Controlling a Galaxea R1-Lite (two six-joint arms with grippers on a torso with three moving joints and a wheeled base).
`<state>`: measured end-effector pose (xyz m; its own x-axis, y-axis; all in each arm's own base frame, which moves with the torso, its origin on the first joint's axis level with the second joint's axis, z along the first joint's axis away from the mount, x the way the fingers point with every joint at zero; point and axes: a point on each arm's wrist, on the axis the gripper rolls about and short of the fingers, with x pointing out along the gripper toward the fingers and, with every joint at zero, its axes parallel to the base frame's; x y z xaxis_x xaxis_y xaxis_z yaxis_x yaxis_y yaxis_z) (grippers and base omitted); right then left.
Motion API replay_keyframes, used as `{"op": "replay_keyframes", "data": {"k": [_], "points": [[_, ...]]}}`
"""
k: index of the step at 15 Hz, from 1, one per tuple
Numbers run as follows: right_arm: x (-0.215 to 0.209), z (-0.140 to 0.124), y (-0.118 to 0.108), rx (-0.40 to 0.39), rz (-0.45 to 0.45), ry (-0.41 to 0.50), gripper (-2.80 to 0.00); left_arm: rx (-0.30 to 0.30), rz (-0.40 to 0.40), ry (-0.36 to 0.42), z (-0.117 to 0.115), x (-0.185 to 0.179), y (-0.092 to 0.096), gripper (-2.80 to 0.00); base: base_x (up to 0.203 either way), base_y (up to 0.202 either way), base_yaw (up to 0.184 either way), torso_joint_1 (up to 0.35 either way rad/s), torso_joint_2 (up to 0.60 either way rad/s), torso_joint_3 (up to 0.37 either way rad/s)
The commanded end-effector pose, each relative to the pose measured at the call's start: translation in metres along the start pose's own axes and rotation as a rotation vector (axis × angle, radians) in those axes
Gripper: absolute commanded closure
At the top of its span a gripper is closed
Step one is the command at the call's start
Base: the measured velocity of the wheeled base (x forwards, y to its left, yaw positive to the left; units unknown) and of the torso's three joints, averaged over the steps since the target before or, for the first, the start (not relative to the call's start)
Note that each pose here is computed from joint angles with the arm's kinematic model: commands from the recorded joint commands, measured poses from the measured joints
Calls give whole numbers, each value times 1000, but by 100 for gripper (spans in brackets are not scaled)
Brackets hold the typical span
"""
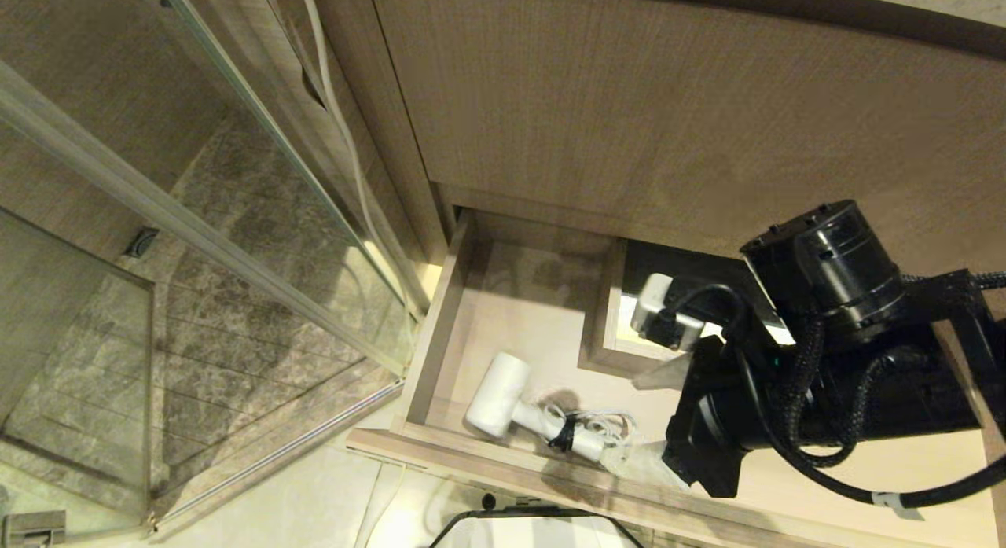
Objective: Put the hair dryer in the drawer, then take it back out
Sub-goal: Pick up the hairdryer
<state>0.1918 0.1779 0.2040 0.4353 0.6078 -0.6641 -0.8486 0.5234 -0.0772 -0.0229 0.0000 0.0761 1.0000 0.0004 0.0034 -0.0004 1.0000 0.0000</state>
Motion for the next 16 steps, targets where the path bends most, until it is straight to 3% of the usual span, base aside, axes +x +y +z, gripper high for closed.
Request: {"op": "replay_keyframes", "data": {"k": [1,5,10,16], "points": [[-14,-5,3,-7,-6,-14,-280,0,0,2,0,0,0,0,0,0,0,0,0,0],[-6,-5,0,-187,-101,28,-280,0,0,2,0,0,0,0,0,0,0,0,0,0],[0,-9,0,-300,-110,36,-280,0,0,3,0,0,0,0,0,0,0,0,0,0],[21,-5,-3,-302,-94,53,-280,0,0,2,0,0,0,0,0,0,0,0,0,0]]}}
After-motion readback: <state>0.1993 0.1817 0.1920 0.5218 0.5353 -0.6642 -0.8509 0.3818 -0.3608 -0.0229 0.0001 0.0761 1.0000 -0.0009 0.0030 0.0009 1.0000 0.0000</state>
